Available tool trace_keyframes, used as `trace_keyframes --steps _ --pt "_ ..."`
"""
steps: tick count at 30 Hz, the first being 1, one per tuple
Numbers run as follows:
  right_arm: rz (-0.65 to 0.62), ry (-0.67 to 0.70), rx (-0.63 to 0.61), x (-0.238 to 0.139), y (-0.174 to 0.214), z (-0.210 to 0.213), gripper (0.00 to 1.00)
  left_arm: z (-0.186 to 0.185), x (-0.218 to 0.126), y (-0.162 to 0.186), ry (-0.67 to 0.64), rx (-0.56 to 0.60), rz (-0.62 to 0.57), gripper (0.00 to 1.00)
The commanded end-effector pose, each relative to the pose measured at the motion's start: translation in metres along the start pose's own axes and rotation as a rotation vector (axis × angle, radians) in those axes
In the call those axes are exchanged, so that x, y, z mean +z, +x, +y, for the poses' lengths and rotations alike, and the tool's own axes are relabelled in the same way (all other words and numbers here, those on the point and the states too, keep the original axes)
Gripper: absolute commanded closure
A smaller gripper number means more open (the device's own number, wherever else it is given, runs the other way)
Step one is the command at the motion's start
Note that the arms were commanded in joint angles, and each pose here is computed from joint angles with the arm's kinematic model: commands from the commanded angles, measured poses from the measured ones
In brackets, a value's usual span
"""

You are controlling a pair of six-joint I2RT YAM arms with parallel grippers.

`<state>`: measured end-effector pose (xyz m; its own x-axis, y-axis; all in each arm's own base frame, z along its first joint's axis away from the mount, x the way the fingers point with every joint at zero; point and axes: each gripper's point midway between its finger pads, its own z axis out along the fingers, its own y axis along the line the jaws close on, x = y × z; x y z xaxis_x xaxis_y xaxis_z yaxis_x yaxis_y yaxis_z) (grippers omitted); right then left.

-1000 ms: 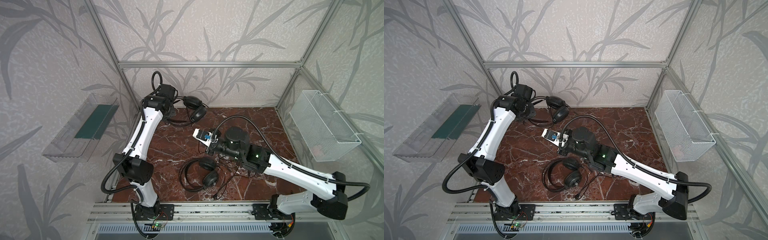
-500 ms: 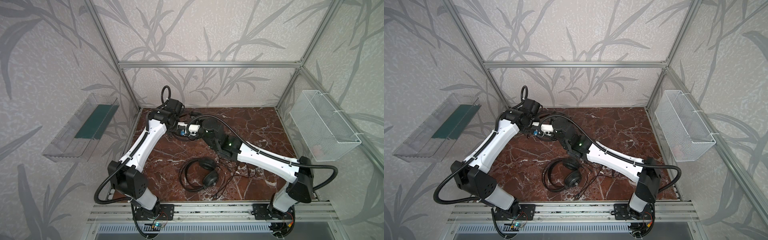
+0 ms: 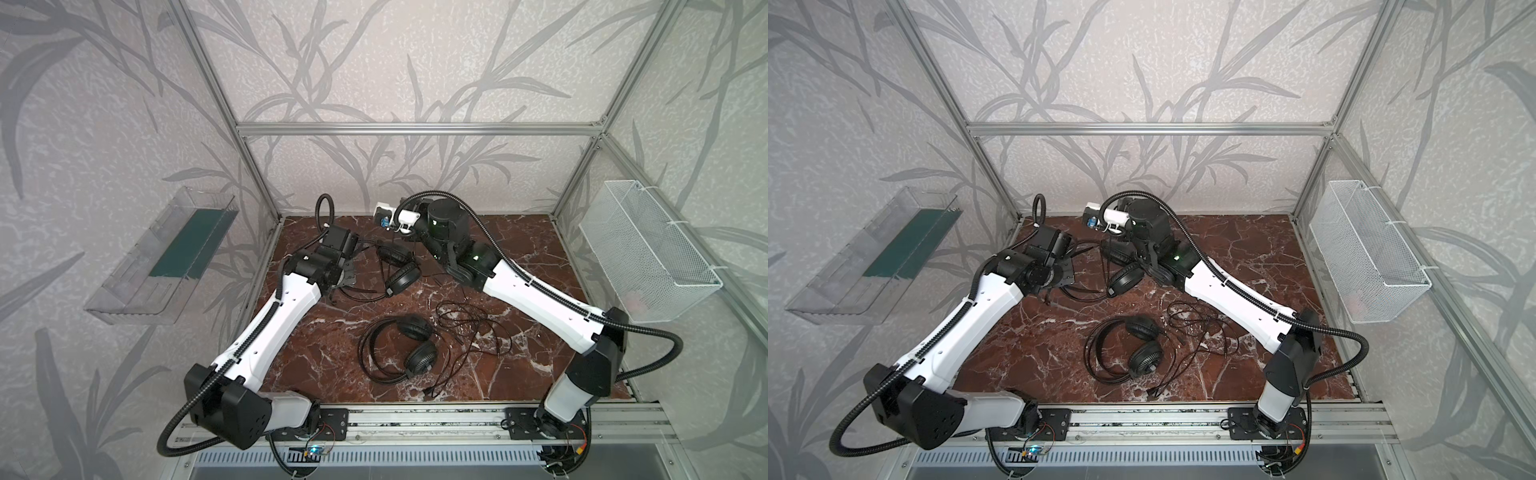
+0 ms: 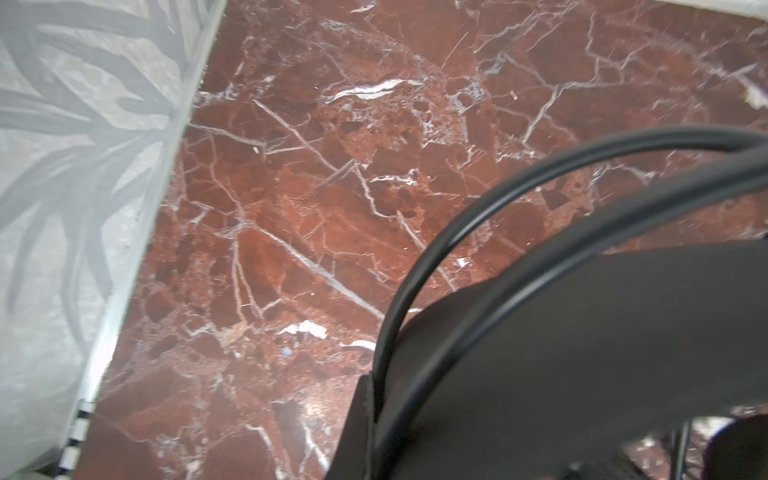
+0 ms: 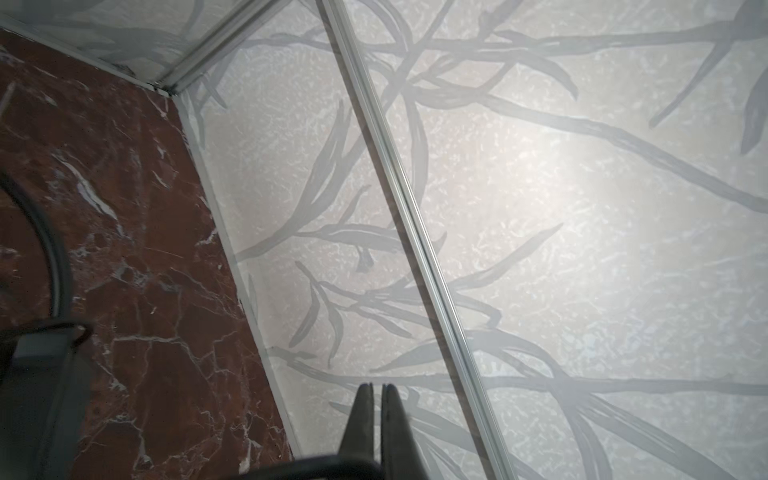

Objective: Wrap the headphones

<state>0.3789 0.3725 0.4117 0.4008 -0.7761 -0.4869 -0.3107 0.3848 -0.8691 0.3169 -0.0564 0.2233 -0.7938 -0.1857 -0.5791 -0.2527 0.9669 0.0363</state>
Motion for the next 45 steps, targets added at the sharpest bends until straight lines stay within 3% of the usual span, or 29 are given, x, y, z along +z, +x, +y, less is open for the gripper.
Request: trace_keyframes --steps 1,3,7,13,15,25,31,37,40,44,45 --pt "-0.16 -0.059 0.044 -0.041 -0.042 0.009 1.0 0.005 0.0 -0.002 -0.021 0.013 -0.009 1.0" --pt "-0.196 -0.093 0.079 -0.057 -0.05 0.017 0.99 0.003 -0.001 -0.004 -0.02 0.017 -0.006 1.0" --pt "-0.214 -0.012 0.148 -0.064 -0.046 0.005 0.74 -0.002 0.0 -0.003 0.002 0.022 0.001 1.0" --pt "-0.14 0.19 0.067 -0.037 -0.043 -0.028 0.68 -0.005 -0.002 0.003 0.038 0.022 0.01 1.0" --pt "-0.145 0.24 0.074 -0.032 -0.046 -0.042 0.61 -0.005 -0.003 0.005 0.044 0.023 0.007 1.0" --pt "-0.177 0.368 0.122 -0.039 -0.057 -0.104 0.43 -0.001 0.003 0.02 0.036 0.048 0.029 1.0" --pt "-0.185 0.394 0.141 -0.05 -0.061 -0.126 0.4 0.0 0.006 0.026 0.037 0.048 0.037 1.0" --pt "-0.238 0.38 0.279 -0.079 -0.063 -0.148 0.39 0.002 0.007 0.028 0.03 0.052 0.035 1.0" --pt "-0.32 0.268 0.368 -0.105 -0.071 -0.146 0.48 0.004 0.006 0.026 0.024 0.048 0.027 1.0" --pt "-0.435 0.134 0.497 -0.148 -0.08 -0.145 0.51 0.004 0.006 0.026 0.022 0.047 0.022 1.0" --pt "-0.456 0.111 0.533 -0.16 -0.08 -0.146 0.58 0.005 0.006 0.025 0.018 0.046 0.022 1.0"
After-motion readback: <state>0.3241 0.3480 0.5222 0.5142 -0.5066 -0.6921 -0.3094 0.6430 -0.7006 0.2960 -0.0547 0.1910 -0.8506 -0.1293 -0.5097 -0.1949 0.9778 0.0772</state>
